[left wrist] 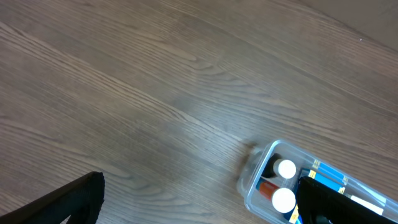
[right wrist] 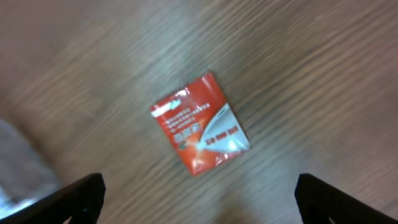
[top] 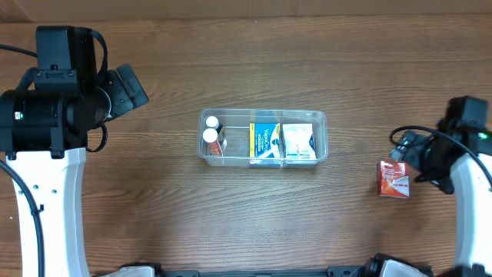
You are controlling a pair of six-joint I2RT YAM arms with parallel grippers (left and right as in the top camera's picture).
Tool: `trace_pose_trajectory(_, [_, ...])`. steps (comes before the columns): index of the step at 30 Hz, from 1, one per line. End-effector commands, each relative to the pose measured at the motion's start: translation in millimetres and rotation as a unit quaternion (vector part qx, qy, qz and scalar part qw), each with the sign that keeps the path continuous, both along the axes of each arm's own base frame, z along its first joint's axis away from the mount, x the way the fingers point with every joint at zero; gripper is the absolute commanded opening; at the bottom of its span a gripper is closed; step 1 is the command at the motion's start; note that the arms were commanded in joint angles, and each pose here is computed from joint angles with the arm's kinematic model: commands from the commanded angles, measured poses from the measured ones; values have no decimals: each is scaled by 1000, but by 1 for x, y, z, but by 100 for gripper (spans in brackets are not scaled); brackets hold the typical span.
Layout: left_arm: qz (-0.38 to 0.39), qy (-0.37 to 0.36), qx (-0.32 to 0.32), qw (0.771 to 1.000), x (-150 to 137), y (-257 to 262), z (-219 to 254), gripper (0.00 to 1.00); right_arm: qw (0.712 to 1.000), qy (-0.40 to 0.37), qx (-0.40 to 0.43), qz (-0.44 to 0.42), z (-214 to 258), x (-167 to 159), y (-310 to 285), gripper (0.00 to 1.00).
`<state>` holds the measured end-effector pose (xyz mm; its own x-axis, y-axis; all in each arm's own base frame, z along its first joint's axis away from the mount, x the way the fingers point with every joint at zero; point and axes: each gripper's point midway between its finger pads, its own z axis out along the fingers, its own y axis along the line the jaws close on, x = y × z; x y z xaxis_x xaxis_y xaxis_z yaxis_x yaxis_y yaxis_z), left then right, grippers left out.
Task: Pack container
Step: 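Move the right gripper to the small red box and grasp it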
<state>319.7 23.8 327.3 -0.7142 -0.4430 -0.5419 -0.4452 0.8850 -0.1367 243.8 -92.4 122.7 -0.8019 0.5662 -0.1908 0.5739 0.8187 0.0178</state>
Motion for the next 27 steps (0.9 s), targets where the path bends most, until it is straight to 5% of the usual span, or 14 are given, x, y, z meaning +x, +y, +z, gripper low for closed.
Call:
trace_pose_trajectory(1, [-6, 1, 5, 1000, 0, 1, 0, 100, 995, 41, 9, 90, -36, -6, 5, 100])
trace_pose_trajectory(27, [-8, 0, 6, 1000, 1, 1, 0, 100, 976, 144, 85, 139, -118, -7, 15, 100])
